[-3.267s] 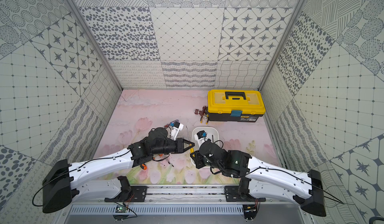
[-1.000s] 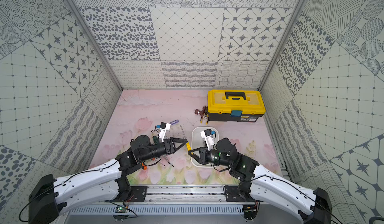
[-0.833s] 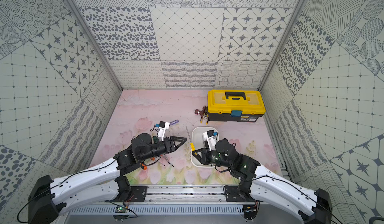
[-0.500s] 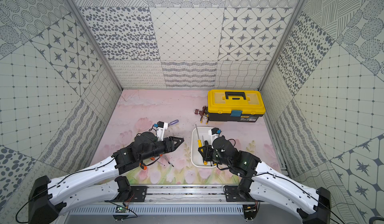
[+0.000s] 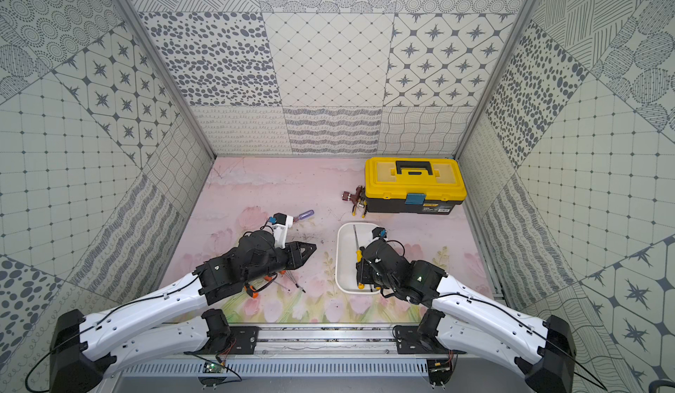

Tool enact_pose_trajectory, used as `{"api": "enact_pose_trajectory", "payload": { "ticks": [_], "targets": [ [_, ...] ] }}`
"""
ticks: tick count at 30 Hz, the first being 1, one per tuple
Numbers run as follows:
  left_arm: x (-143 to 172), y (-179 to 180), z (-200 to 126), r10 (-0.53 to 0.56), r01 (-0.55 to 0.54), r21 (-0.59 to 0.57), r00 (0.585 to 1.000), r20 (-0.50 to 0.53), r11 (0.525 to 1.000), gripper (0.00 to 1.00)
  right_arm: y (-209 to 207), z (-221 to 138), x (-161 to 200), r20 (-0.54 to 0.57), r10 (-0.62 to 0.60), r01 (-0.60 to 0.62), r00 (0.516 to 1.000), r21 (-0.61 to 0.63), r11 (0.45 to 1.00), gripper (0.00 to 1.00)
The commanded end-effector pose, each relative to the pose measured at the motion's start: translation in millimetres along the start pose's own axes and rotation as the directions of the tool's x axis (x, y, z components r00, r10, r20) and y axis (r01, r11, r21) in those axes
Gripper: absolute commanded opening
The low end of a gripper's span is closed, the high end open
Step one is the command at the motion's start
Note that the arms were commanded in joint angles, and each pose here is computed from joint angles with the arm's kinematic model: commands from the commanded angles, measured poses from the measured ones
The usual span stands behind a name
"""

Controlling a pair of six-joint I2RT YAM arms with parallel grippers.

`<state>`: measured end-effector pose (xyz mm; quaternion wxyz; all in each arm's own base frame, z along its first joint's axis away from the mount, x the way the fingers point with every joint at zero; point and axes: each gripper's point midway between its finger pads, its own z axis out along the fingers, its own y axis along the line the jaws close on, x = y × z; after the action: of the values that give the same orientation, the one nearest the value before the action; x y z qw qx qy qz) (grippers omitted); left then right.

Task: Put the screwdriver on the desktop into the storage box
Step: Place the screwdriver in the storage box.

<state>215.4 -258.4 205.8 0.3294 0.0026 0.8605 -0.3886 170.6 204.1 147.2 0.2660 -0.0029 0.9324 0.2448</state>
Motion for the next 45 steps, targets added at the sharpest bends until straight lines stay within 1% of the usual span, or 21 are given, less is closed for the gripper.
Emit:
{"api": "enact_pose_trajectory", "payload": {
  "ticks": [1,3,5,8,12,15,17,23,25,32,36,38,40,43,44,45],
  "targets": [
    [1,15,6,0.061,-0.066,-0.112,0.997,-0.044,0.992,0.38,9,-7,-14,0.049,-0.01,0.011,0.999,-0.012,1.0,0.0],
    [3,16,10,0.061,-0.068,-0.127,0.996,-0.06,0.99,0.41,7,-6,-13,0.048,-0.012,0.012,0.999,-0.002,1.0,0.0],
    [5,18,12,0.054,-0.063,-0.136,0.996,-0.073,0.989,0.46,5,-4,-11,0.043,-0.006,0.005,0.999,0.006,1.0,0.0],
    [6,25,12,0.056,-0.068,-0.167,0.996,-0.076,0.984,0.51,3,1,-7,0.03,0.001,-0.001,1.0,0.018,1.0,0.0],
    [7,34,12,0.054,-0.069,-0.211,0.995,-0.08,0.975,0.52,-2,12,-2,0.013,0.033,-0.034,0.999,0.047,0.998,0.0],
    [8,39,11,0.051,-0.067,-0.231,0.996,-0.074,0.971,0.53,3,23,2,0.006,0.078,-0.078,0.997,0.023,0.997,0.0],
    [7,44,10,0.044,-0.059,-0.258,0.997,-0.063,0.964,0.55,8,28,2,-0.004,0.088,-0.088,0.996,0.015,0.996,0.0],
    [-1,64,2,0.036,-0.048,-0.37,0.999,-0.041,0.928,0.64,1,40,7,-0.019,0.12,-0.118,0.993,0.066,0.991,0.0],
    [2,73,0,0.02,-0.039,-0.399,0.998,-0.052,0.916,0.65,-1,42,8,-0.022,0.128,-0.126,0.992,0.071,0.99,0.0],
    [7,89,0,-0.03,0.0,-0.435,0.998,-0.062,0.9,0.67,-3,44,12,-0.025,0.143,-0.141,0.989,0.07,0.987,0.0],
    [7,91,1,-0.035,0.005,-0.437,0.998,-0.06,0.9,0.68,-3,46,12,-0.028,0.144,-0.141,0.989,0.076,0.987,0.0],
    [10,90,3,-0.036,0.001,-0.423,0.997,-0.075,0.906,0.68,-2,49,14,-0.038,0.144,-0.14,0.989,0.078,0.987,0.0],
    [12,93,3,-0.04,0.002,-0.43,0.996,-0.08,0.903,0.68,-3,52,16,-0.045,0.151,-0.147,0.988,0.085,0.986,0.0],
    [8,98,3,-0.042,0.009,-0.451,0.997,-0.063,0.892,0.71,0,54,16,-0.056,0.139,-0.134,0.989,0.083,0.987,0.0],
    [6,98,4,-0.042,0.012,-0.454,0.997,-0.058,0.891,0.73,1,54,16,-0.059,0.137,-0.132,0.989,0.082,0.988,0.01],
    [4,99,4,-0.046,0.016,-0.458,0.998,-0.053,0.889,0.74,0,54,16,-0.059,0.139,-0.133,0.989,0.084,0.988,0.1]
  ]
}}
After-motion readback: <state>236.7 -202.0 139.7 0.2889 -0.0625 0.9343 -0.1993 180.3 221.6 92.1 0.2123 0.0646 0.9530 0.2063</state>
